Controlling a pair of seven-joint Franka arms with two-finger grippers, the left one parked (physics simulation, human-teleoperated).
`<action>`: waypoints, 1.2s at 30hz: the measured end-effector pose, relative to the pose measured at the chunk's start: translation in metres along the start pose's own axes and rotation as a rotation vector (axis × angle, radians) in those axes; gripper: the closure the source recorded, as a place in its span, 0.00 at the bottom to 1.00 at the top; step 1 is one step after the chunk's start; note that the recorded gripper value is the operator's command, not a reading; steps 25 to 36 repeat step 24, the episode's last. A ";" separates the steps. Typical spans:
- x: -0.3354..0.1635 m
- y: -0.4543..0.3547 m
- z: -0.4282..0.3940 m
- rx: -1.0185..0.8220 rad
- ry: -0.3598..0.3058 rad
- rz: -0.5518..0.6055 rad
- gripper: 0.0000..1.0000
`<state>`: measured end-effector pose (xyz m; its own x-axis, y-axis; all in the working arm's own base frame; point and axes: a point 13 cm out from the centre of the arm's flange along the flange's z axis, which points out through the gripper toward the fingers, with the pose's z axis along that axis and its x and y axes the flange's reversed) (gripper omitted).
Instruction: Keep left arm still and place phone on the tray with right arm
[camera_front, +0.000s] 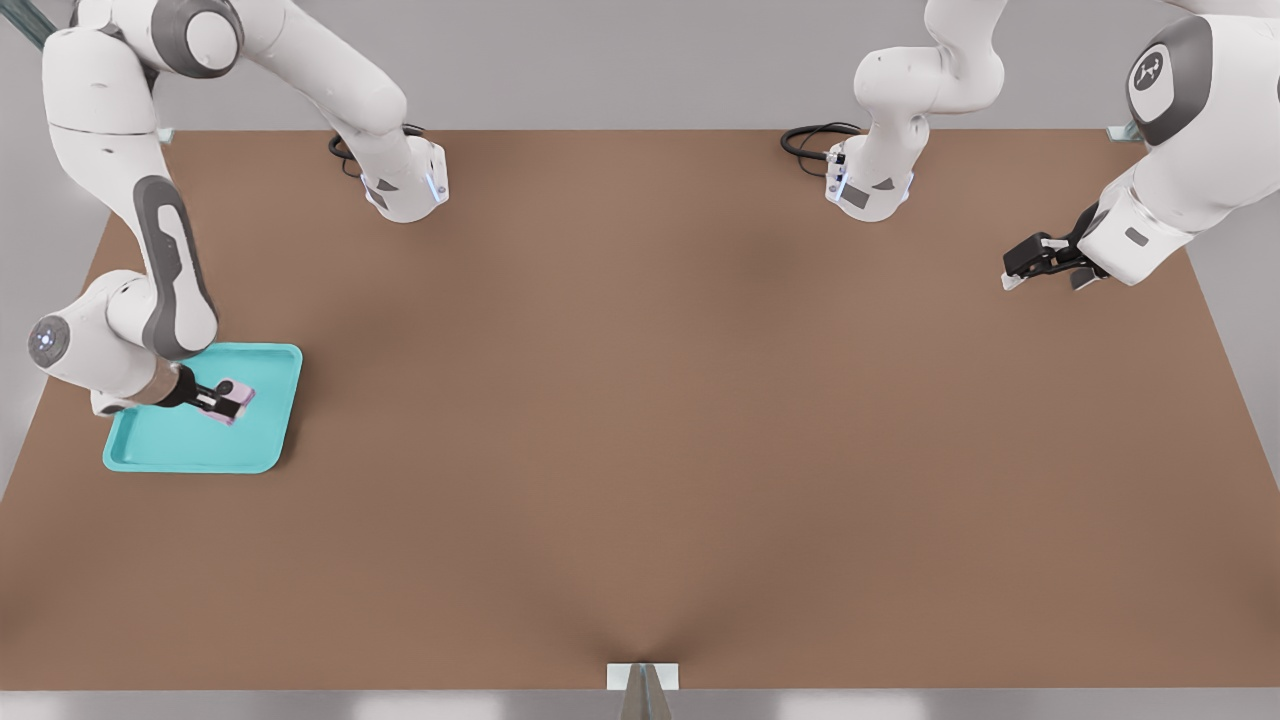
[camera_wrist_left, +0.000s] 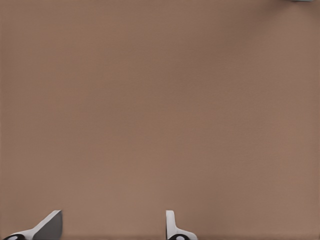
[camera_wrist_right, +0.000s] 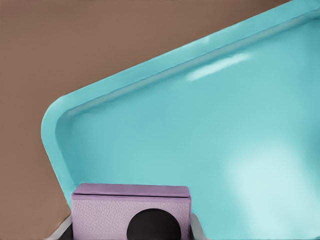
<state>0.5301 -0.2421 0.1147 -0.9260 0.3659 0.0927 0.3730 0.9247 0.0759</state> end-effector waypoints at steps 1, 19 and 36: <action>0.001 -0.011 0.004 -0.004 0.008 -0.015 0.00; 0.078 0.325 -0.363 0.139 -0.176 -0.669 0.00; 0.053 0.296 -0.351 0.145 -0.093 -0.562 0.00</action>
